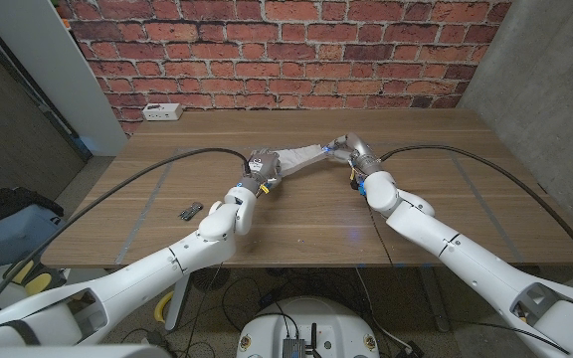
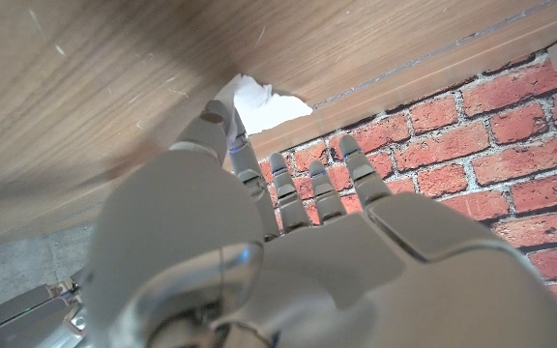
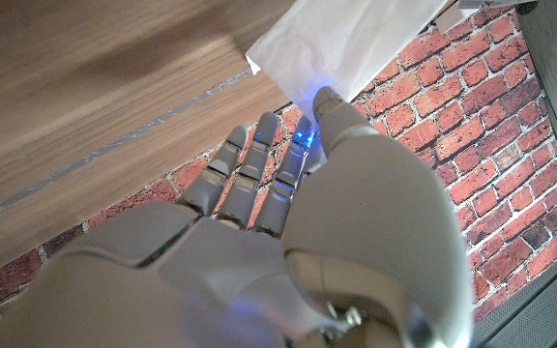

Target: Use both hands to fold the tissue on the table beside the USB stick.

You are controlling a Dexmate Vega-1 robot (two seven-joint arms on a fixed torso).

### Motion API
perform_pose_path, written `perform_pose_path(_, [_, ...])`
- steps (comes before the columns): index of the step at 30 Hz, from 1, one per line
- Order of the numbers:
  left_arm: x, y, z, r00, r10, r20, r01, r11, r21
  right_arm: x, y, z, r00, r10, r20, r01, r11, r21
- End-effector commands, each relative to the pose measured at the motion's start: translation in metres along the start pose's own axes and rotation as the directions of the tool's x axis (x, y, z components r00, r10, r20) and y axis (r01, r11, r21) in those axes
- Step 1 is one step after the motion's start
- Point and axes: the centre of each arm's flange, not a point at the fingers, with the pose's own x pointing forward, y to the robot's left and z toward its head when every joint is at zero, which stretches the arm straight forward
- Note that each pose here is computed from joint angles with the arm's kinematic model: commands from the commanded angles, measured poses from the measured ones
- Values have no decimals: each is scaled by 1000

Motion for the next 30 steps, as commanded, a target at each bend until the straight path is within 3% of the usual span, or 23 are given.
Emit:
perform_pose_path(1, [-1, 5, -5, 999, 40, 7, -39, 996, -82, -2, -6, -3, 1000, -15, -12, 15, 1000, -1])
perform_pose_path(12, [-3, 24, 0, 998, 32, 46, -27, 995, -94, -11, -21, -2, 998, -55, -9, 55, 998, -18])
perform_pose_path(19, [-5, 38, 9, 996, 24, 83, -19, 998, -61, -8, -21, 6, 999, -43, 14, 43, 998, -40])
perform_pose_path(30, [-16, 53, 13, 995, 46, 90, -41, 998, -56, -7, -23, 12, 999, -45, 30, 46, 998, -48])
